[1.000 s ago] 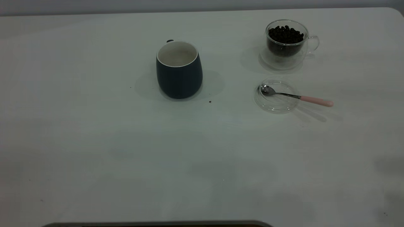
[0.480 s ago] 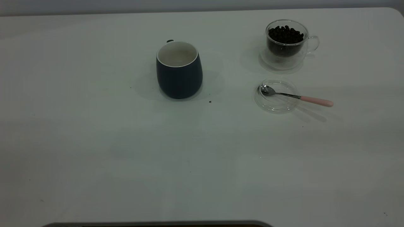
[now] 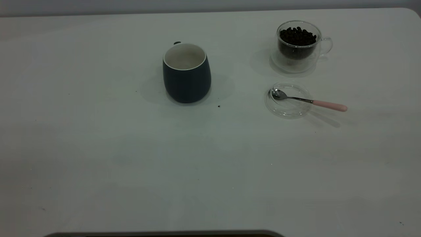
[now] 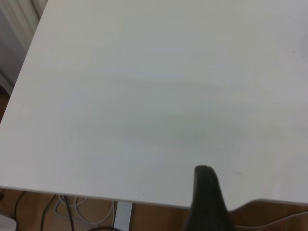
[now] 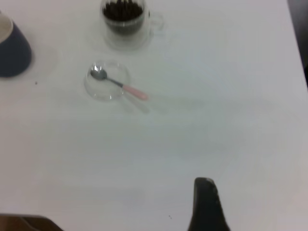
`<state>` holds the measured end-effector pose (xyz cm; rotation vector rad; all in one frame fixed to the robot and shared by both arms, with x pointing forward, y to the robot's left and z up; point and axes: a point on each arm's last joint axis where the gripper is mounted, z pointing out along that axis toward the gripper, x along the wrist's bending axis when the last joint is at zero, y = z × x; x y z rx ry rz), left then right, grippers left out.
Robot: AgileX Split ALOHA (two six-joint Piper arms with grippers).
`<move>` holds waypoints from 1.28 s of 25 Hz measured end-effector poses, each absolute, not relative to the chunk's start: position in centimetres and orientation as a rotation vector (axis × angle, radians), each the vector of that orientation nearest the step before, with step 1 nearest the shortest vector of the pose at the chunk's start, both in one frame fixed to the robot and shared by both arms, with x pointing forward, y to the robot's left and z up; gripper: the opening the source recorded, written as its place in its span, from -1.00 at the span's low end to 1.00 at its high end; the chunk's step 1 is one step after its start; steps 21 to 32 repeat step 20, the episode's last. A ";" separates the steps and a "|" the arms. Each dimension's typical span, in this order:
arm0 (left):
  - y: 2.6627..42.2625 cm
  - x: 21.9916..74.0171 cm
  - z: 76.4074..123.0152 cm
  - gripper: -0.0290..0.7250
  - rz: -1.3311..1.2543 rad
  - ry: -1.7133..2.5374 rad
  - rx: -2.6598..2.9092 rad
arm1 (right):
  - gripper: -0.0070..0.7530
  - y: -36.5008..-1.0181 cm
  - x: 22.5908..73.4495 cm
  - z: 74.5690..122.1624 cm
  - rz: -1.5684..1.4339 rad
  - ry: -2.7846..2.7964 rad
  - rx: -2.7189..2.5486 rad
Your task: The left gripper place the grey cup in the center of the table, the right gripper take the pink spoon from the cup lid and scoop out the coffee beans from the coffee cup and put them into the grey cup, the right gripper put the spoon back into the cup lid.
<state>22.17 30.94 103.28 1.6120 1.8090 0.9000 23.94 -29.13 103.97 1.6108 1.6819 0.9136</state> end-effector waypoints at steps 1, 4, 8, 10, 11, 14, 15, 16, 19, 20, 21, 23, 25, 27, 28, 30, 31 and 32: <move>30.9 22.2 103.3 0.63 0.900 1.809 1.612 | 0.47 -29.1 23.9 104.0 0.911 1.678 1.615; 30.9 22.2 103.3 0.63 0.900 1.809 1.612 | 0.47 -29.1 23.9 104.0 0.908 1.661 1.626; 30.9 22.2 103.3 0.63 0.900 1.809 1.612 | 0.47 -29.1 23.9 104.0 0.910 1.658 1.630; 30.9 22.2 103.3 0.63 0.900 1.809 1.612 | 0.47 -29.1 23.9 104.0 0.911 1.659 1.630; 30.9 22.2 103.3 0.63 0.900 1.809 1.612 | 0.47 -29.1 23.9 104.0 0.911 1.659 1.630; 30.9 22.2 103.3 0.63 0.900 1.809 1.612 | 0.47 -29.1 23.9 104.0 0.911 1.659 1.630; 30.9 22.2 103.3 0.63 0.900 1.809 1.612 | 0.47 -29.1 23.9 104.0 0.911 1.659 1.630; 30.9 22.2 103.3 0.63 0.900 1.809 1.612 | 0.47 -29.1 23.9 104.0 0.911 1.659 1.630; 30.9 22.2 103.3 0.63 0.900 1.809 1.612 | 0.47 -29.1 23.9 104.0 0.911 1.659 1.630; 30.9 22.2 103.3 0.63 0.900 1.809 1.612 | 0.47 -29.1 23.9 104.0 0.911 1.659 1.630; 30.9 22.2 103.3 0.63 0.900 1.809 1.612 | 0.47 -29.1 23.9 104.0 0.911 1.659 1.630; 30.9 22.2 103.3 0.63 0.900 1.809 1.612 | 0.47 -29.1 23.9 104.0 0.911 1.659 1.630; 30.9 22.2 103.3 0.63 0.900 1.809 1.612 | 0.47 -29.1 23.9 104.0 0.911 1.659 1.630; 30.9 22.2 103.3 0.63 0.900 1.809 1.612 | 0.47 -29.1 23.9 104.0 0.911 1.659 1.630; 30.9 22.2 103.3 0.63 0.900 1.809 1.612 | 0.47 -29.1 23.9 104.0 0.911 1.659 1.630; 30.9 22.2 103.3 0.63 0.900 1.809 1.612 | 0.47 -29.1 23.9 104.0 0.911 1.659 1.630; 30.9 22.2 103.3 0.63 0.900 1.809 1.612 | 0.47 -29.1 23.9 104.0 0.911 1.659 1.630; 30.9 22.2 103.3 0.63 0.900 1.809 1.612 | 0.47 -29.1 23.9 104.0 0.911 1.659 1.630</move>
